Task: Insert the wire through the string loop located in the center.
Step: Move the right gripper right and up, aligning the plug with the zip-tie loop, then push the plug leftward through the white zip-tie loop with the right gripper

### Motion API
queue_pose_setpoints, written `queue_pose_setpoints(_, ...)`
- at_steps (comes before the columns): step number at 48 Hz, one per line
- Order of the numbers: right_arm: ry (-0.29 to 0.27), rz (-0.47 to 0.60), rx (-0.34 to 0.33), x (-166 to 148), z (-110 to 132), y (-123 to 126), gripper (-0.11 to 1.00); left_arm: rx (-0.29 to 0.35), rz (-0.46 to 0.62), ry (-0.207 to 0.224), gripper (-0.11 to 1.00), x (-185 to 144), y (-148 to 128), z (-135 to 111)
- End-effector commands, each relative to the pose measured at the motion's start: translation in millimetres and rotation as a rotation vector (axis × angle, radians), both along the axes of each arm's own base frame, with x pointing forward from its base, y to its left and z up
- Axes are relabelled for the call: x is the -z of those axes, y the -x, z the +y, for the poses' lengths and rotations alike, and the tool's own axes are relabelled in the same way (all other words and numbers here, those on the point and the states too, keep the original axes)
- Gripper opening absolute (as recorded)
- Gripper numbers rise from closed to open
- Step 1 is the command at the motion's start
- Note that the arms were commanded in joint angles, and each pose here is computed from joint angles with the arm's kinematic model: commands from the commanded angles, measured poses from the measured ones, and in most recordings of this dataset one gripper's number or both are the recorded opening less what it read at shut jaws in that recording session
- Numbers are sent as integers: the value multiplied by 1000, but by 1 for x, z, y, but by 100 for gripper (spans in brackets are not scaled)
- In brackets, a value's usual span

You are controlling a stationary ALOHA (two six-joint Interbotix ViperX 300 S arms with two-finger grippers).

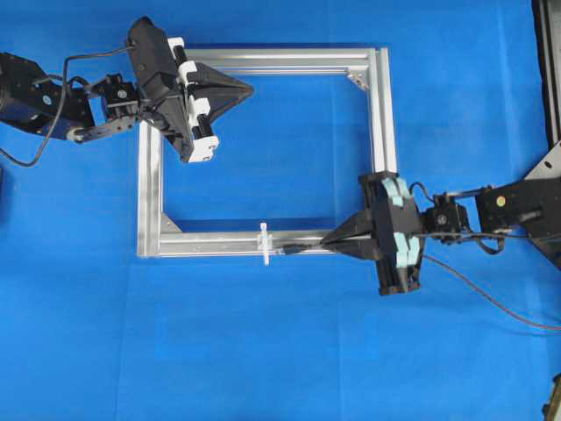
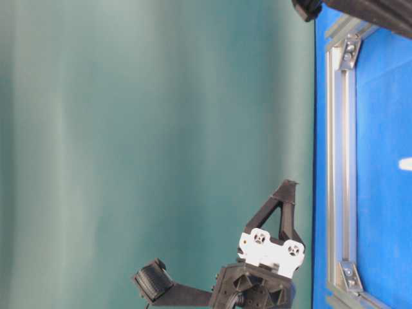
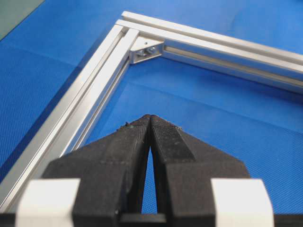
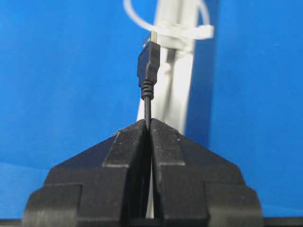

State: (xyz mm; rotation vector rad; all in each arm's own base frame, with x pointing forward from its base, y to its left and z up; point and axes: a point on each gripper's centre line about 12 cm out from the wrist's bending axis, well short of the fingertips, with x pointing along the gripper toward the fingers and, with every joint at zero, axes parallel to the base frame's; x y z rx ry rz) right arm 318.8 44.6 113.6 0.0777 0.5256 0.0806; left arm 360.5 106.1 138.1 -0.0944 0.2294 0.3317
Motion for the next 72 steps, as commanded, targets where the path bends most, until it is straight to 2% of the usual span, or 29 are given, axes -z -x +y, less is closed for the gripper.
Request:
queue_pose_setpoints(1,-3,-46,7,-12,-2,-4,-3,0,-46,-14,0,-15,-3,1)
queue_pose_setpoints(72,-4,-64,12,-14,-4,-5,-3,0,-46,-14,0,-15,-3,1)
